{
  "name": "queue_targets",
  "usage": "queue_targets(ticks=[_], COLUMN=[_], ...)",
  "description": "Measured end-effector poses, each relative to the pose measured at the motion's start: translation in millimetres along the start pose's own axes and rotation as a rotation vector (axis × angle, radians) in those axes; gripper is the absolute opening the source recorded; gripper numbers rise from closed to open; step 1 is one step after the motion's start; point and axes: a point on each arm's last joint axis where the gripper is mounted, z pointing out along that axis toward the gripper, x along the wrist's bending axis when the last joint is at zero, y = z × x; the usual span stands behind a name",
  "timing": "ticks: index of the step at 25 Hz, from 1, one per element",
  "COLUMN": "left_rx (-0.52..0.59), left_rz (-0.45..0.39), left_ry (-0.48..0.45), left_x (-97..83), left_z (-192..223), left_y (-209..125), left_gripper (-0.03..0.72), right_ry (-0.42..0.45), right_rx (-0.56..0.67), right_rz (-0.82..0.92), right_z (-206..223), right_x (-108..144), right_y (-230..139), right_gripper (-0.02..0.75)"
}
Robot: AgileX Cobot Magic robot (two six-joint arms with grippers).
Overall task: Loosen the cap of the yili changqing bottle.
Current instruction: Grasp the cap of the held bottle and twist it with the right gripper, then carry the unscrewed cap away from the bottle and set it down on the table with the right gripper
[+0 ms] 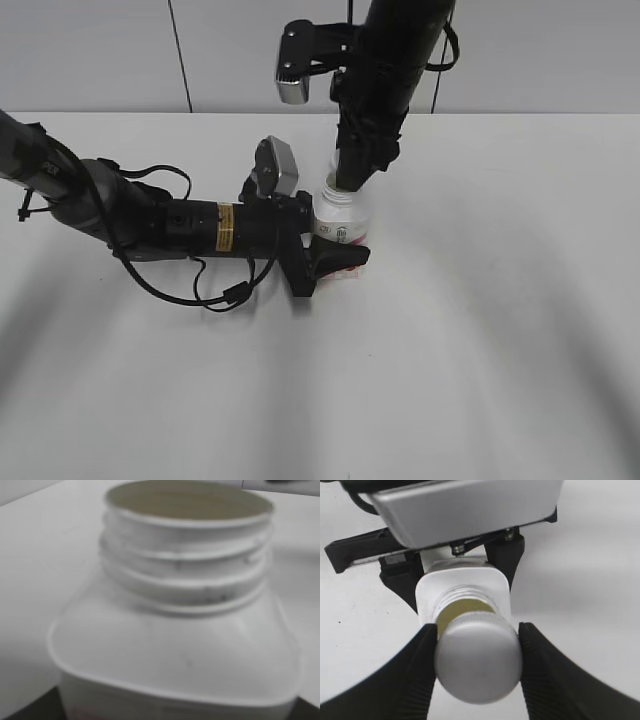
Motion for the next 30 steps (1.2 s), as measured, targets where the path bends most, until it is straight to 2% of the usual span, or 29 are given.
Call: queue_targets(ticks=[3, 8, 11, 15, 19, 23, 30], left_rx=[-0.001, 0.000, 0.000, 0.000, 0.000, 0.000, 0.001], left_rz=[0.000, 0.000, 0.000, 0.001, 0.001, 0.001, 0.001], left_ry=[-0.001, -0.001, -0.001, -0.002, -0.003, -0.002, -0.002], left_x=[-0.1, -0.1, -0.1, -0.2, -0.2, 0.0, 0.2], left_z=[0.0, 0.0, 0.0, 0.0, 0.0, -0.3, -0.6], left_y=[0.1, 0.0, 0.0, 0.0, 0.0, -0.1, -0.3], left_gripper=[0.414, 0.414, 0.414, 0.414, 0.414, 0.412, 0.412], right_ry=[-0.017, -0.056, -0.073, -0.090, -0.118, -0.144, -0.082], right_rx=[-0.007, -0.013, -0.011, -0.012, -0.023, -0.015, 0.078], right_rz=[0.035, 0.209, 0.376, 0.688, 0.981, 1.174, 1.401], right_z=[-9.0, -26.2, -31.2, -34.8, -44.6, -53.1, -36.7], right_x=[0.9, 2.7, 1.0, -6.5, -24.7, -40.1, -32.6], right_y=[1.4, 2.8, -1.0, -15.1, -54.4, -109.6, -199.4], right_gripper=[0.389, 0.389, 0.389, 0.389, 0.389, 0.389, 0.389])
